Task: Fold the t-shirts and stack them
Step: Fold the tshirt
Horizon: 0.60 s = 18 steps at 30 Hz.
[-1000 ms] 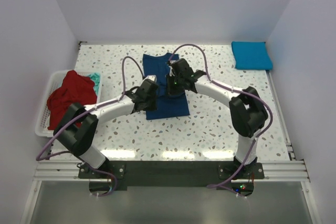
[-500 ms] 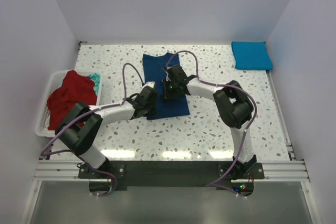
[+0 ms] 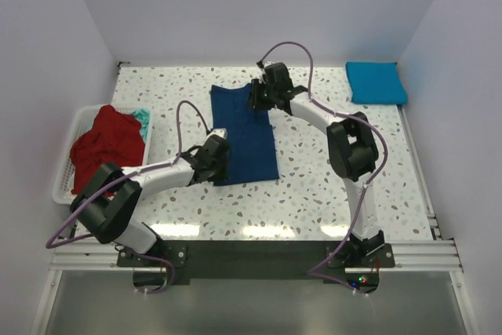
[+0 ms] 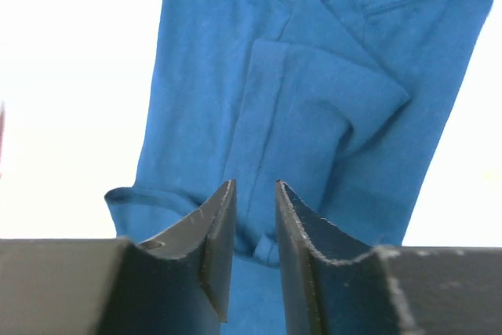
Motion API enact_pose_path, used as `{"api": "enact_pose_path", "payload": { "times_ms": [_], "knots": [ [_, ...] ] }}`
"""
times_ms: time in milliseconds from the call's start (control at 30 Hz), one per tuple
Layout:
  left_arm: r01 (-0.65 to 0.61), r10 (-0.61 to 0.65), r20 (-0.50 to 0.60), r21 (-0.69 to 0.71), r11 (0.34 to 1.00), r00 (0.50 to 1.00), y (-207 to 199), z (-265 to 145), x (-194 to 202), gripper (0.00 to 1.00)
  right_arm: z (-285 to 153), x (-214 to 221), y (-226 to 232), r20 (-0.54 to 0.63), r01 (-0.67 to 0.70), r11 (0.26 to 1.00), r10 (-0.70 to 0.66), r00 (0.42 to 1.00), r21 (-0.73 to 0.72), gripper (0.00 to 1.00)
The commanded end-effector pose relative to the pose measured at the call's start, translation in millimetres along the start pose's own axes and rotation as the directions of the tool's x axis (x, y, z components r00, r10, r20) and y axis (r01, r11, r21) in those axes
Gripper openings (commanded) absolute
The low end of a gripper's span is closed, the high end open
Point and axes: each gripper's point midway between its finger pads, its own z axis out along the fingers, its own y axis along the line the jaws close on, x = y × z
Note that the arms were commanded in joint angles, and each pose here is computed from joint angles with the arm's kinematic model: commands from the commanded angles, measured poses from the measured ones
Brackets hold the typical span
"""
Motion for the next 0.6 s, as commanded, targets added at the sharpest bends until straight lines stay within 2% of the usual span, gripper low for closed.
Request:
{"api": "enact_pose_path", "payload": {
  "times_ms": [0, 67, 100, 267, 333, 367, 433, 567],
  "knots": [
    [-0.007, 0.001, -0.077, -0.068, 0.998, 0.997, 20, -11, 25, 0.03, -40, 2, 37, -0.007, 0.059, 0.989, -0.060, 0.998, -0.136, 0.32],
    [0.019, -0.022, -0.046, -0.051, 0.999, 0.999, 15, -18, 15, 0.05, -66, 6, 50, -0.010, 0.051, 0.979, -0.054, 0.998, -0.197, 0.35],
    [0.029, -0.030, -0.030, -0.044, 0.999, 0.999, 13, -22, 11, 0.06, -70, 36, 47, -0.078, 0.024, 0.975, -0.043, 0.996, -0.220, 0.38],
    [0.097, -0.101, 0.089, 0.050, 0.994, 0.991, -3, -53, -19, 0.11, -123, 89, 53, -0.166, -0.073, 0.944, 0.020, 0.986, -0.320, 0.43],
    [0.115, -0.124, 0.120, 0.084, 0.990, 0.985, -6, -61, -25, 0.13, -137, 103, 62, -0.204, -0.123, 0.911, 0.044, 0.978, -0.394, 0.45],
    [0.126, -0.139, 0.130, 0.100, 0.987, 0.982, -7, -62, -27, 0.13, -145, 122, 59, -0.236, -0.149, 0.902, 0.055, 0.970, -0.404, 0.45],
    [0.140, -0.154, 0.128, 0.114, 0.984, 0.980, -5, -61, -22, 0.14, -153, 131, 66, -0.249, -0.180, 0.869, 0.068, 0.966, -0.461, 0.47],
    [0.179, -0.193, 0.100, 0.138, 0.974, 0.976, -1, -49, -13, 0.14, -155, 174, 54, -0.322, -0.241, 0.851, 0.091, 0.942, -0.467, 0.48]
  ]
}}
